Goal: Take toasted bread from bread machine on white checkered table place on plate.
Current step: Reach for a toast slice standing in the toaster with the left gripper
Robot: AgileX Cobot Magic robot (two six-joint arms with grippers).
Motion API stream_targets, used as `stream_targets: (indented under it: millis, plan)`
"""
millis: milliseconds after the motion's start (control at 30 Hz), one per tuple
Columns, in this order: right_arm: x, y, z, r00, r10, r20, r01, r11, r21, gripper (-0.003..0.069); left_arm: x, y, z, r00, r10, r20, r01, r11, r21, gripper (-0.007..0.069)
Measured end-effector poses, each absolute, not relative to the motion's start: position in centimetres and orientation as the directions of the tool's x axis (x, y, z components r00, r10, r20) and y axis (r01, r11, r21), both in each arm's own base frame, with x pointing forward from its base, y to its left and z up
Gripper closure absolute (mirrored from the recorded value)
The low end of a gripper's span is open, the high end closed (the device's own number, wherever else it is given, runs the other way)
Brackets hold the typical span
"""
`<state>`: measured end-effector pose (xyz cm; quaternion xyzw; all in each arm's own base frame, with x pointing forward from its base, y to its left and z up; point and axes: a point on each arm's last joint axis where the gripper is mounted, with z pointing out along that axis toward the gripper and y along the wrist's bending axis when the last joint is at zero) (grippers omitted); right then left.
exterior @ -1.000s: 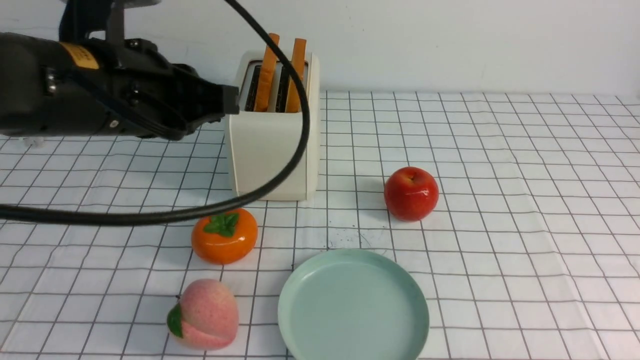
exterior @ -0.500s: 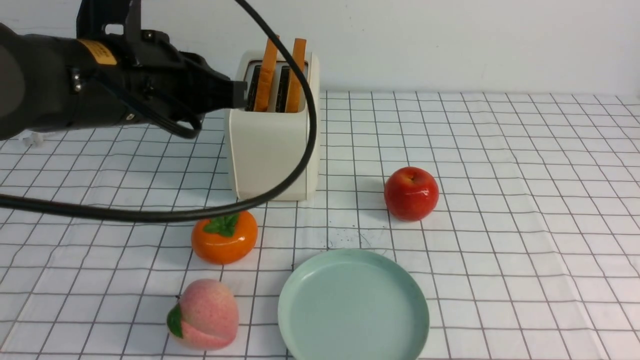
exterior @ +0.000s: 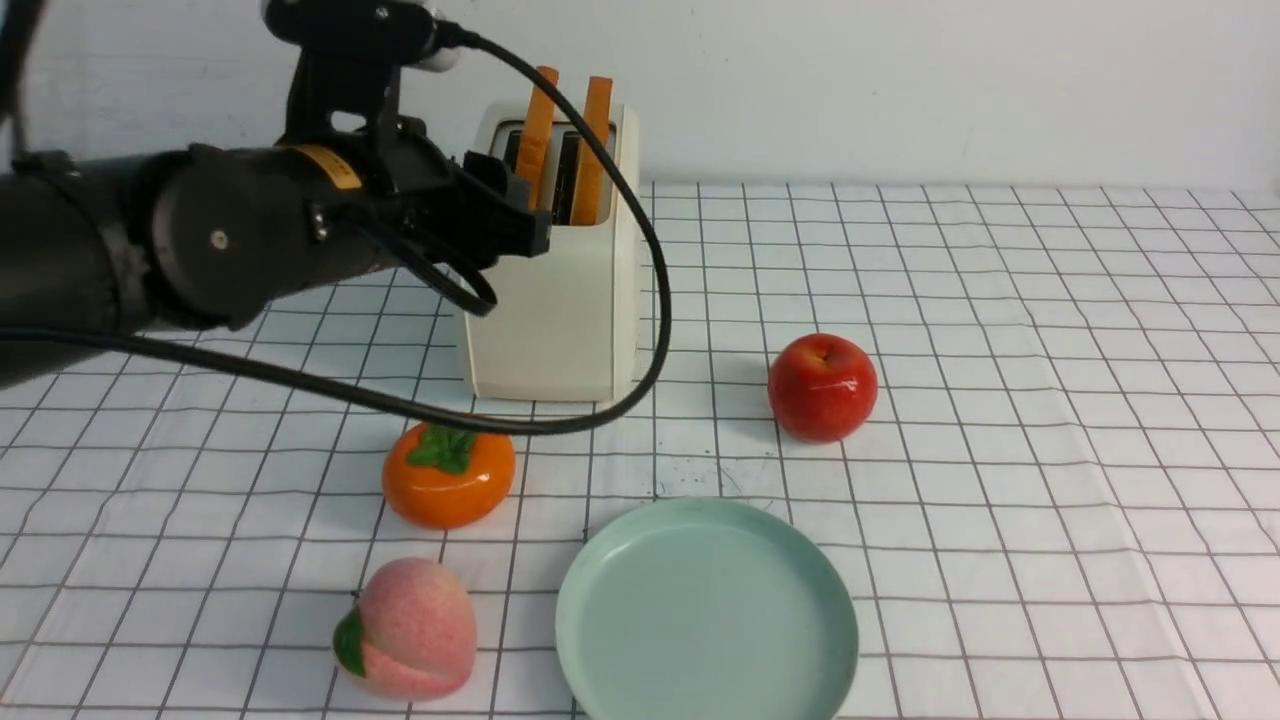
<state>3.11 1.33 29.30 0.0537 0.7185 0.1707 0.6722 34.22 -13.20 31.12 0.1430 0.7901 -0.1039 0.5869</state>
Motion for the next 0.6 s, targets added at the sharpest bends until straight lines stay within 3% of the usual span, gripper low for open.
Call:
stream_targets:
  millis: [167, 400, 600]
  plan:
    - [2.8, 2.3, 30.9, -0.162, 0.214, -0.963, -0.247, 0.936, 0.250, 0.0572, 35.7, -13.6, 29.8, -0.185, 0.149, -0.971, 0.347, 0.935, 0.077, 0.0218]
    - [3.6, 4.1, 31.9, -0.228, 0.175, -0.958, -0.433, 0.863, 0.261, 0.0576, 37.9, -14.6, 30.0, -0.183, 0.116, -0.976, 0.356, 0.934, 0.044, 0.0218]
    - [4.3, 4.8, 32.4, -0.225, 0.179, -0.958, -0.505, 0.819, 0.272, 0.0576, 40.0, -15.5, 30.5, -0.198, 0.113, -0.974, 0.361, 0.932, 0.035, 0.0218]
